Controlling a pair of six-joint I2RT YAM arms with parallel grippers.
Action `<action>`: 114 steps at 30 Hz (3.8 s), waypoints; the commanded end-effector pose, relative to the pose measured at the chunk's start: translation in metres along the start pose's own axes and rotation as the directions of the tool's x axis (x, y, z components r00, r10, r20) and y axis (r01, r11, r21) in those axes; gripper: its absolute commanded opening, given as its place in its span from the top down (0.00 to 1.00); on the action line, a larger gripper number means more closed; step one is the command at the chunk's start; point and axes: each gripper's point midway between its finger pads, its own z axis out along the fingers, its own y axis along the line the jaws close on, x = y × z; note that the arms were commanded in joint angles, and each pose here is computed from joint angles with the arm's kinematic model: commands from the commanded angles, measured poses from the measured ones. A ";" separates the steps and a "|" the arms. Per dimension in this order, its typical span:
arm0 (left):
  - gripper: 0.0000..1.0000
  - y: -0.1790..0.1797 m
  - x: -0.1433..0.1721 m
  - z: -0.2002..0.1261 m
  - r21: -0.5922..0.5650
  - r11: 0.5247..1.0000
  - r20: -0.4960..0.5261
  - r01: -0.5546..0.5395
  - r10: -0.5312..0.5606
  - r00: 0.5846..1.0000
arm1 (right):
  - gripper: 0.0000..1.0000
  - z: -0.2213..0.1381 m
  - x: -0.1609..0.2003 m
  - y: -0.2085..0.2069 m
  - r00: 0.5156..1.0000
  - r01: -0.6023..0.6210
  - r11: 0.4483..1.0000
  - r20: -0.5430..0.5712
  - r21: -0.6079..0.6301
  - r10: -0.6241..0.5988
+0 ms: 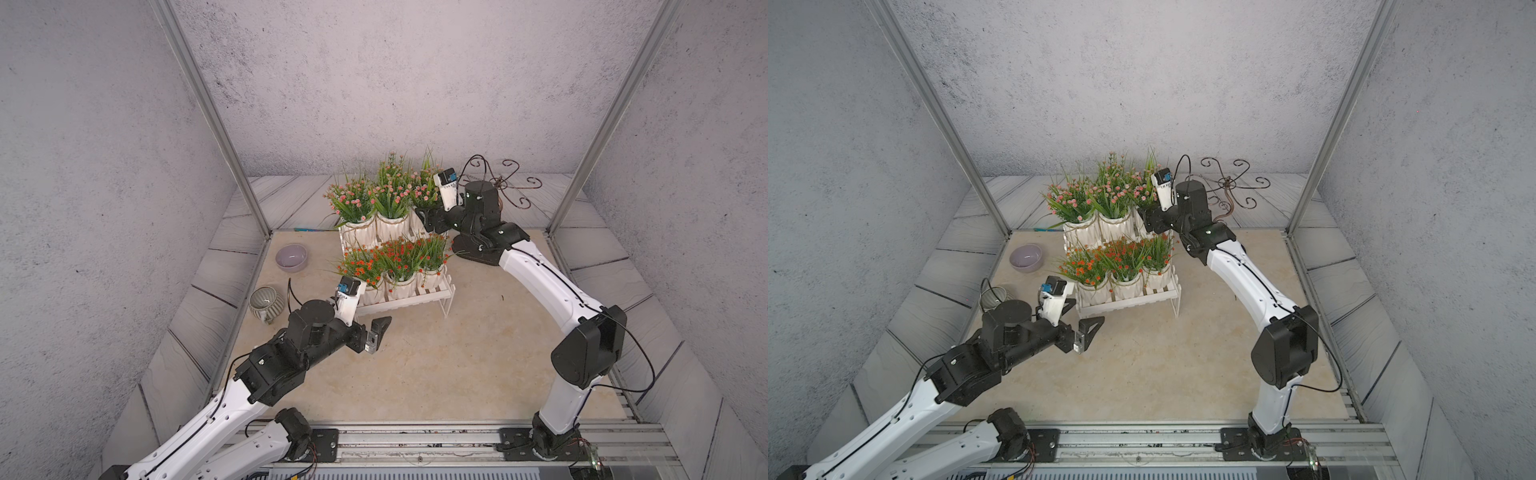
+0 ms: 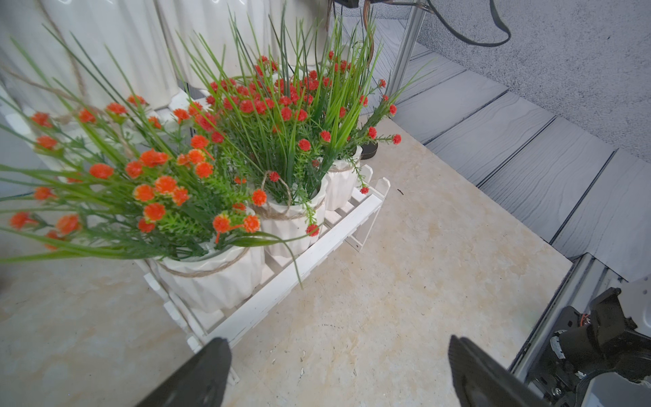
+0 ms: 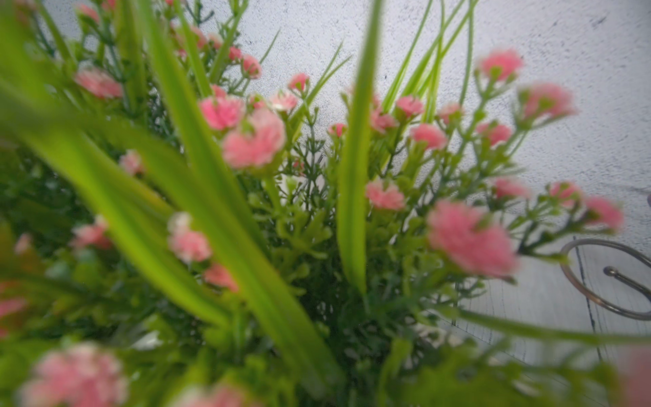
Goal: Place the baby's breath potted plants on the rack by color
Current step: Place the baby's breath potted plant on the rack, then reset both arms
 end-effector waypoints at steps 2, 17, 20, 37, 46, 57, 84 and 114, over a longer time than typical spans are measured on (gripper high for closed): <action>0.00 -0.003 0.001 0.001 0.014 1.000 0.001 0.008 -0.008 1.000 | 0.18 -0.039 -0.037 0.004 0.997 0.012 1.000 0.072 -0.004 -0.011; 0.00 -0.003 0.000 0.003 0.017 1.000 -0.002 0.008 -0.008 1.000 | 0.17 -0.040 -0.033 0.006 0.998 0.012 1.000 0.058 -0.015 -0.011; 0.00 -0.003 0.001 0.004 0.015 1.000 -0.002 0.010 -0.010 1.000 | 0.14 -0.035 -0.026 0.008 0.999 0.006 1.000 0.035 -0.028 -0.005; 0.00 -0.001 0.003 0.002 0.007 1.000 0.006 0.024 -0.024 1.000 | 0.01 -0.097 -0.028 0.013 0.994 -0.002 1.000 0.107 -0.006 0.002; 0.01 0.032 -0.008 -0.014 -0.102 0.984 0.087 0.146 -0.138 0.987 | 0.01 -0.174 0.034 -0.033 0.991 -0.129 0.981 0.055 0.147 0.122; 0.01 0.168 0.031 -0.042 -0.501 0.722 0.309 0.477 -0.366 0.878 | 0.01 -0.214 0.147 -0.137 0.954 -0.285 0.848 0.045 0.447 0.297; 0.01 0.287 0.109 0.033 -0.749 0.663 -0.033 -0.003 -0.034 0.999 | 0.01 -0.168 0.287 -0.183 0.938 -0.277 0.797 -0.028 0.537 0.345; 0.01 0.305 0.125 0.073 -0.634 0.772 0.061 0.046 -0.010 0.998 | 0.01 -0.160 0.318 -0.196 0.962 -0.244 0.822 0.023 0.515 0.271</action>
